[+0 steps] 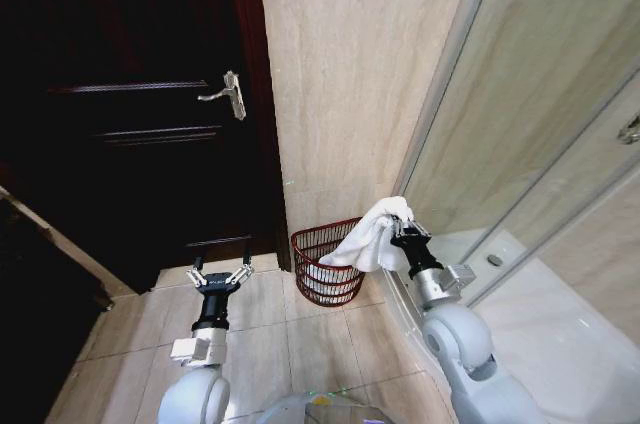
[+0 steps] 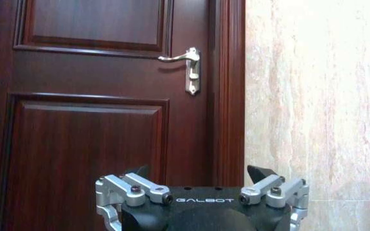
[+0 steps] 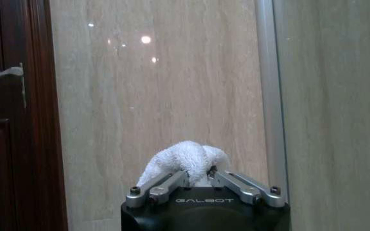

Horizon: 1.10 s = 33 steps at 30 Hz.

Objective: Discard the used towel into the hamper.

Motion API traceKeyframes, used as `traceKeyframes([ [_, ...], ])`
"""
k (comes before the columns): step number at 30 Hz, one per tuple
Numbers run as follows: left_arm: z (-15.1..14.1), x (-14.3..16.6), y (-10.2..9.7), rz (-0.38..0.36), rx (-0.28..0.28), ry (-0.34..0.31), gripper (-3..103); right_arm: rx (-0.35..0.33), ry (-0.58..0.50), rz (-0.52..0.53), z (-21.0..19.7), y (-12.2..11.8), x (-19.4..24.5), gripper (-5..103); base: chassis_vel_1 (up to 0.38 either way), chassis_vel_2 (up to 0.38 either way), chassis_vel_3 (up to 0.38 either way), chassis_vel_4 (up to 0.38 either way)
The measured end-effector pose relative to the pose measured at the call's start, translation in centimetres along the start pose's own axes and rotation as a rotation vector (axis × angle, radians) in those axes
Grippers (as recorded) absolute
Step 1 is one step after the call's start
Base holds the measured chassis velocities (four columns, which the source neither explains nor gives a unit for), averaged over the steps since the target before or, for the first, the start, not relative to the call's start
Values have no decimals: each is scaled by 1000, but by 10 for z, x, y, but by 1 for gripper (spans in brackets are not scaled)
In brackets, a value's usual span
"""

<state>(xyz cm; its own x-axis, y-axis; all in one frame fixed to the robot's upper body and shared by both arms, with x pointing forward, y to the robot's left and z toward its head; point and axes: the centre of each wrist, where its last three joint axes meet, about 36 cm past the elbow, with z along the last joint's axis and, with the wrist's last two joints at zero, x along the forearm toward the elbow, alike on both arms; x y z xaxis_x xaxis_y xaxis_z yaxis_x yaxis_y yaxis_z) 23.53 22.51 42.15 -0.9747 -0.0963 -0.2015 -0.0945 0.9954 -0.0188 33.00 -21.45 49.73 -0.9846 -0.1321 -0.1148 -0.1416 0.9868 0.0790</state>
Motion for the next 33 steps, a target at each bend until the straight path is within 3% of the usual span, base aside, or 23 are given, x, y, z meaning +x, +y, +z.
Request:
traceKeyframes([
  [33,6,-3,-1,1,1,4,100,-3,-1,6,8,3,-4,5,-28,28,28,-31],
])
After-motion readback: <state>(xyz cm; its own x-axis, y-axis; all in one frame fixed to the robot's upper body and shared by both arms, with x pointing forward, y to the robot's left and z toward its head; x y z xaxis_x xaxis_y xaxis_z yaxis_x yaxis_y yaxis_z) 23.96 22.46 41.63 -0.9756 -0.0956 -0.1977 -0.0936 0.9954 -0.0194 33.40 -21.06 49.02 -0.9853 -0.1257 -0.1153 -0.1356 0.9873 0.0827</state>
